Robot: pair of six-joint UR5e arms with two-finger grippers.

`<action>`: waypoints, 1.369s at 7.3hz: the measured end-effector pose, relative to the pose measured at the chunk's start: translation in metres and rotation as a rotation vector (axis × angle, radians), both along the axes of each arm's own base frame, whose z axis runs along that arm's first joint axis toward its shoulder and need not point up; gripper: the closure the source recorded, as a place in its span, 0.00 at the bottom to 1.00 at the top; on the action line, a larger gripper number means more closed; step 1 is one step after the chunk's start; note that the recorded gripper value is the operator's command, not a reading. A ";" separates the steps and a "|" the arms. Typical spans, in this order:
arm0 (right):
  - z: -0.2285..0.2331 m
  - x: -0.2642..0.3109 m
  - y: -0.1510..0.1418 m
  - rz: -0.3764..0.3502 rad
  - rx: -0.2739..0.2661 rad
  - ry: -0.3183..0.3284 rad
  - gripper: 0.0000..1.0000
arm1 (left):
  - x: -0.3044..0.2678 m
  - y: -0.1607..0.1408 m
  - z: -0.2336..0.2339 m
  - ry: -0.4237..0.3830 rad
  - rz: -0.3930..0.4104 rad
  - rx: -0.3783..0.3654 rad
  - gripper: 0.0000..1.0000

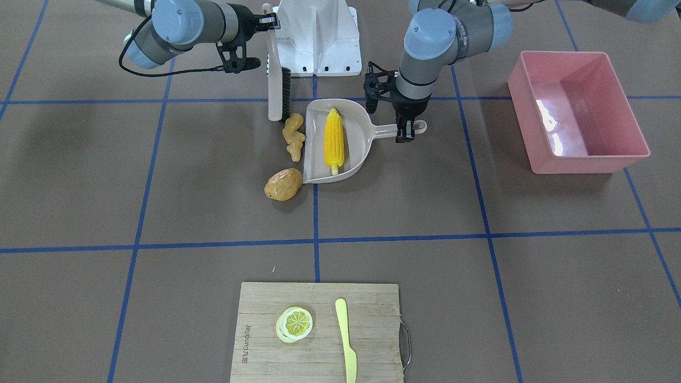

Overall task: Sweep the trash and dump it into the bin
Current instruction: 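Sweep the ginger toward the dustpan with the right-held brush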

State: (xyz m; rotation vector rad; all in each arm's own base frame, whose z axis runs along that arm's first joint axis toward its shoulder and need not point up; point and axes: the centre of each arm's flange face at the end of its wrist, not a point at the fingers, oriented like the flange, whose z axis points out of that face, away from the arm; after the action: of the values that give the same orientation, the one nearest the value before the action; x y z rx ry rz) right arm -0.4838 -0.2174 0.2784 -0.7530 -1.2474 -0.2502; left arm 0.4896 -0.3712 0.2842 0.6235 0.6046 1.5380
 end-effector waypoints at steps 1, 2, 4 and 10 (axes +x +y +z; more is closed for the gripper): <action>-0.002 0.000 -0.005 0.008 0.009 -0.010 1.00 | 0.003 0.005 -0.001 0.000 0.006 0.006 1.00; -0.005 -0.002 -0.009 0.014 0.016 -0.018 1.00 | 0.003 0.008 -0.002 0.003 0.008 0.009 1.00; -0.018 -0.020 -0.017 0.019 0.024 -0.034 1.00 | -0.001 0.011 -0.003 0.008 0.010 0.013 1.00; -0.041 -0.054 -0.034 0.083 0.046 -0.036 1.00 | -0.005 0.014 -0.001 0.007 0.012 0.012 1.00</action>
State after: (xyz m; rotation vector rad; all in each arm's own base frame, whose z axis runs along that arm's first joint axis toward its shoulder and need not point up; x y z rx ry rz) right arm -0.5378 -0.2509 0.2373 -0.6581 -1.3000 -0.2246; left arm 0.4848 -0.3573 0.2837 0.6358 0.6057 1.5522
